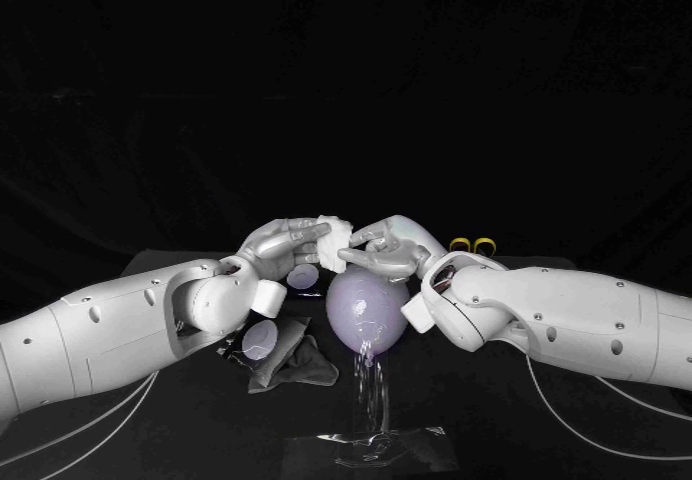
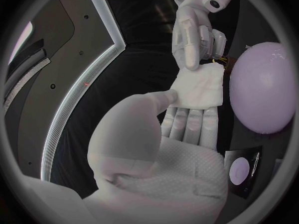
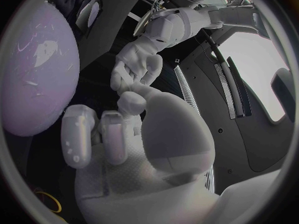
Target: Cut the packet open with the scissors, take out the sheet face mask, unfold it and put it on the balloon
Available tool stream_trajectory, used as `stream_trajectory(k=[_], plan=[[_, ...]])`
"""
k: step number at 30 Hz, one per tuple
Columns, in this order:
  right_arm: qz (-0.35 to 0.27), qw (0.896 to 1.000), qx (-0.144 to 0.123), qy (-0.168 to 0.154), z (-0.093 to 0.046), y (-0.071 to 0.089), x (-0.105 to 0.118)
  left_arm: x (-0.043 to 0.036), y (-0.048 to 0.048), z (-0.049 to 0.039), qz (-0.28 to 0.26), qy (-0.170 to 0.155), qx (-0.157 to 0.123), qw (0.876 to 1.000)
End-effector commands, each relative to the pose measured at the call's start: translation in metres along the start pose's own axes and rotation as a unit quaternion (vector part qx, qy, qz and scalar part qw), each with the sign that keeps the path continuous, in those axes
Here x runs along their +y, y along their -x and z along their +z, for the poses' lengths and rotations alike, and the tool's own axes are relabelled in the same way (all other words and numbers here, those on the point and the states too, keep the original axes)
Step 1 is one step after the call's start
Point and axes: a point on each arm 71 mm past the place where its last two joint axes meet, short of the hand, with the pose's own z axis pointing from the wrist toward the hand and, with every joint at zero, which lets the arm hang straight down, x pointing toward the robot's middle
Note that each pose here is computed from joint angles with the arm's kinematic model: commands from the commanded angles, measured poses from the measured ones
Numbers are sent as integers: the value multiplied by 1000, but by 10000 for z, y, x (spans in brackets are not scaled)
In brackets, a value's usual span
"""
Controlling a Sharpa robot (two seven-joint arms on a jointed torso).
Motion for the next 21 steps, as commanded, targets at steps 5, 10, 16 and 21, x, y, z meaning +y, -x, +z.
stream_trajectory(k=[5,10,16,21], plan=[[-4,1000,-16,2,3,25,2,-10,-34,8,-7,-3,10,1000],[13,1000,-24,9,-22,29,19,-16,-22,6,3,-7,3,1000],[47,999,-25,12,-71,32,30,-27,17,3,56,-12,-15,998],[69,997,-23,11,-109,42,38,-32,67,1,104,-10,-34,994]])
